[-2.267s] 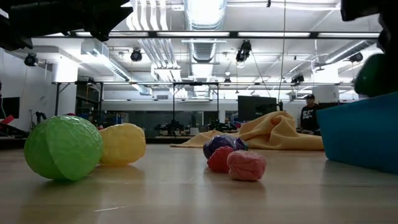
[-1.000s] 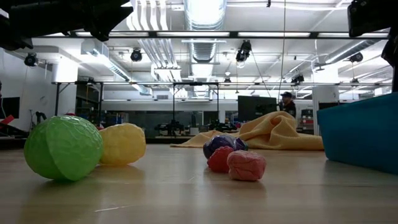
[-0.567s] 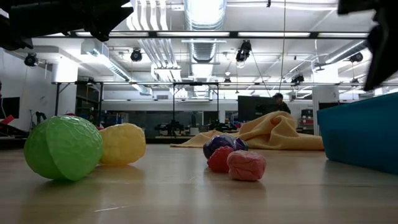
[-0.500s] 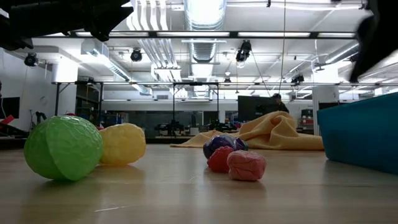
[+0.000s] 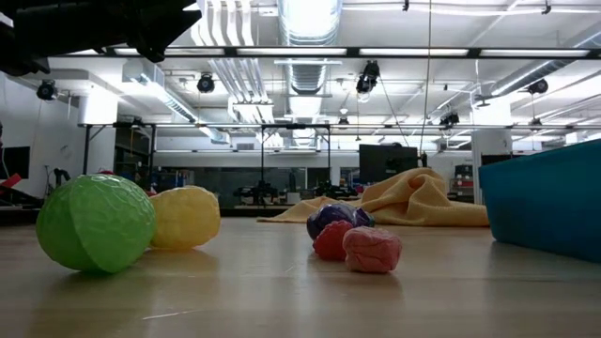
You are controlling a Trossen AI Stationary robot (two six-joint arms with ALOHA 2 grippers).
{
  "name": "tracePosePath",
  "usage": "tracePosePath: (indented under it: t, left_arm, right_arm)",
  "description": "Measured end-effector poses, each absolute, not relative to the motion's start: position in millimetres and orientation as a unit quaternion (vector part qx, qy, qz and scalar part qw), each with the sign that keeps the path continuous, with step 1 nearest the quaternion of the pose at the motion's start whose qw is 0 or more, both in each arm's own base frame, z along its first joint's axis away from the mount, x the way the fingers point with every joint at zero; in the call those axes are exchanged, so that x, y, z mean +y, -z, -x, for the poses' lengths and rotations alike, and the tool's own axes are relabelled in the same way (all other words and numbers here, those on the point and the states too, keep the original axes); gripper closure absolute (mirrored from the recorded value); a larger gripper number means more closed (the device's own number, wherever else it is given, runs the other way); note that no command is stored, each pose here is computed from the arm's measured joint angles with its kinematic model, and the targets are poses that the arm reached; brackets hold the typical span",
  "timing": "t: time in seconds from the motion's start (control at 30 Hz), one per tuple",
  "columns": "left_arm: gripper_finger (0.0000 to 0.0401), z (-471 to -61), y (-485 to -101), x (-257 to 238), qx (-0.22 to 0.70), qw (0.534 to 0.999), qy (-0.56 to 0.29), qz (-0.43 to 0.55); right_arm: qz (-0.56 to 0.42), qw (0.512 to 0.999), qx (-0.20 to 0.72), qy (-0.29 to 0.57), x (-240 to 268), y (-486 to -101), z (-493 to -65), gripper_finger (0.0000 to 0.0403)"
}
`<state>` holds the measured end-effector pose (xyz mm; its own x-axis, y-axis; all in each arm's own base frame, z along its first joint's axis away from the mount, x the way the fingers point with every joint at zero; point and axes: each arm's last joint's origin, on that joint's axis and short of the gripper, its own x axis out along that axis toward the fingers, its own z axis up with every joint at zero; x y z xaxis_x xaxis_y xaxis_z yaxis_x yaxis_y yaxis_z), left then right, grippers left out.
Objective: Pick and placing Produce into tupperware
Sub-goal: Put the yellow pineapple into the blue bin
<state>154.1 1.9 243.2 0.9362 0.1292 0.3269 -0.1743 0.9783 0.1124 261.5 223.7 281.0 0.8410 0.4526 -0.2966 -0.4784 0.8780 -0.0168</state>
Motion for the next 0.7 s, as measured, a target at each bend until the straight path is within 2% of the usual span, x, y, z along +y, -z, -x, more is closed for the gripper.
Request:
tracePosePath:
  t: [0.1,0.17,0.4,0.7]
  left_arm:
    - [0.0205,-154,-244,2,-0.162,0.981,-0.077,-0.070]
    - [0.0205,-154,-243,2,-0.161,0.981,-0.077,-0.070]
    - [0.0205,-155,-242,2,-0.159,0.982,-0.077,-0.070]
    - [0.0205,-155,-242,2,-0.157,0.982,-0.077,-0.072]
  right_arm:
    - [0.076,0.938,0.069,-0.331,228,-294,-259,0.0160]
    - [0.096,0.935,0.073,-0.335,224,-298,-254,0.0167]
    - [0.076,0.947,0.113,-0.292,176,-298,-232,0.0197]
    - [0.053,0.980,0.016,-0.193,90,-278,-197,0.0236]
